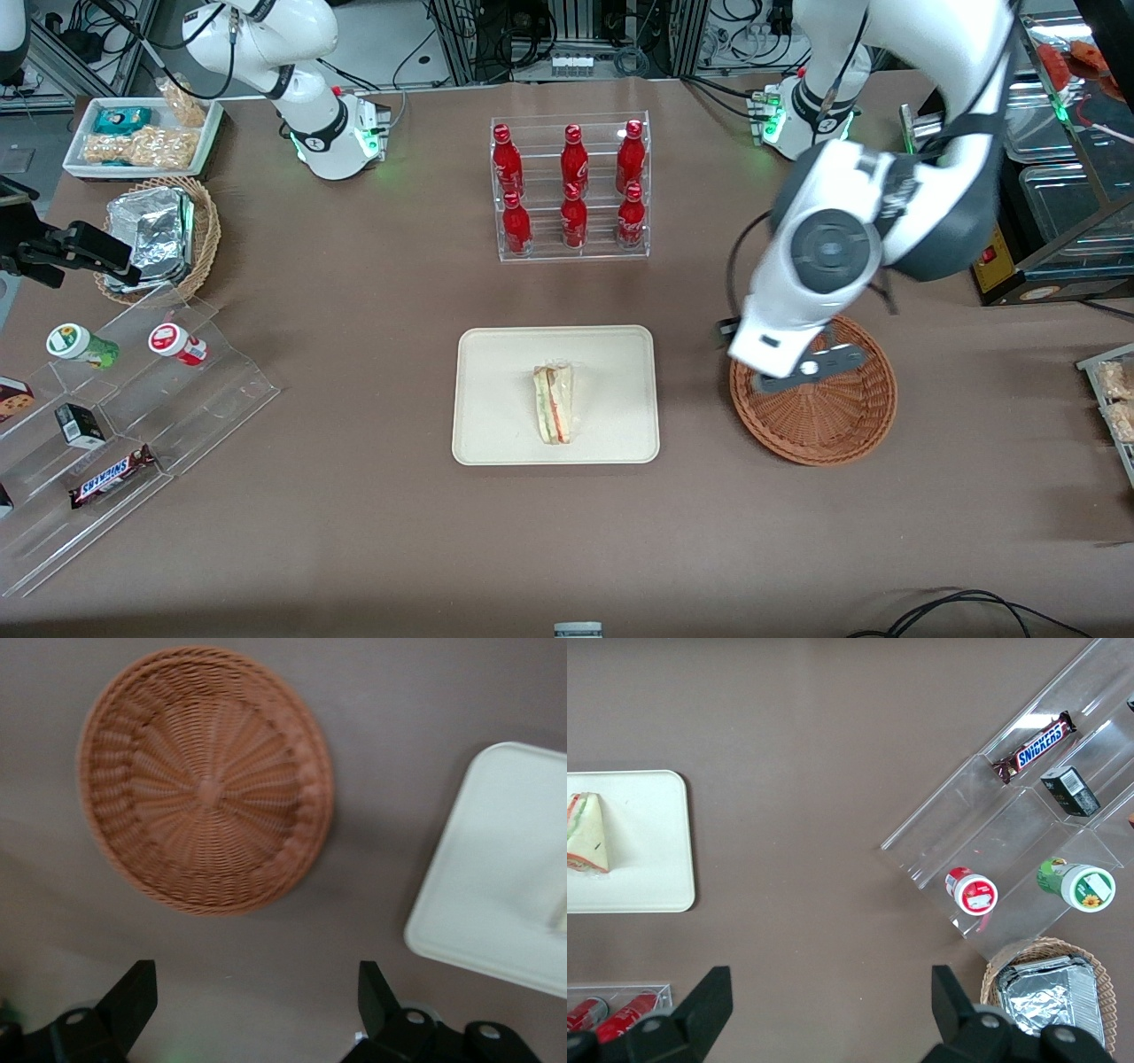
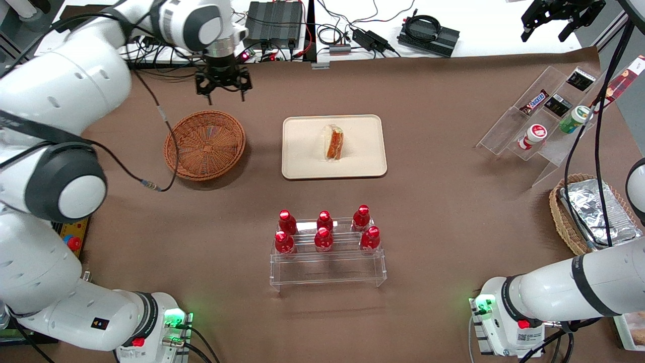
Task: Place sandwich from basket to tray
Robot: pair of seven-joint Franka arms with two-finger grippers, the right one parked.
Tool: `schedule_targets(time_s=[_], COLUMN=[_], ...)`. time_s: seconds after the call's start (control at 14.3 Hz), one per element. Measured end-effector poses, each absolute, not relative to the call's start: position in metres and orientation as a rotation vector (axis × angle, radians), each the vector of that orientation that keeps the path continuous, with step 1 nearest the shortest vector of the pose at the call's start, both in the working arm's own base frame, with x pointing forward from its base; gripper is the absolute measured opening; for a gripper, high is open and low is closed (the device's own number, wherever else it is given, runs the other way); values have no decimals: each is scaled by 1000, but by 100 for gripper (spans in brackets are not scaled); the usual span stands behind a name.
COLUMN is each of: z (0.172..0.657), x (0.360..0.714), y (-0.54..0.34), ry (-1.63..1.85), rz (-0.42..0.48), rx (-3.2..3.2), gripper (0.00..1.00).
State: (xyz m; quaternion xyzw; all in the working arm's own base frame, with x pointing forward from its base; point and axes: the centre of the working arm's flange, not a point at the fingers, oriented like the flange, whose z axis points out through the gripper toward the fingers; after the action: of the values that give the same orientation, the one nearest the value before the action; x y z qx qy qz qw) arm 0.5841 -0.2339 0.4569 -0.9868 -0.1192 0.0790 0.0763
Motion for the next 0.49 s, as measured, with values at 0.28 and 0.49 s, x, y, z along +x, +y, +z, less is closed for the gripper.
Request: schedule_targets(time_s=[0.28,0.49], z=[502,531], x=[562,555], y=[-147,-105], ry=[-242,-163], rz=[263,257], rx=[-2976,-2998], gripper=[100,100])
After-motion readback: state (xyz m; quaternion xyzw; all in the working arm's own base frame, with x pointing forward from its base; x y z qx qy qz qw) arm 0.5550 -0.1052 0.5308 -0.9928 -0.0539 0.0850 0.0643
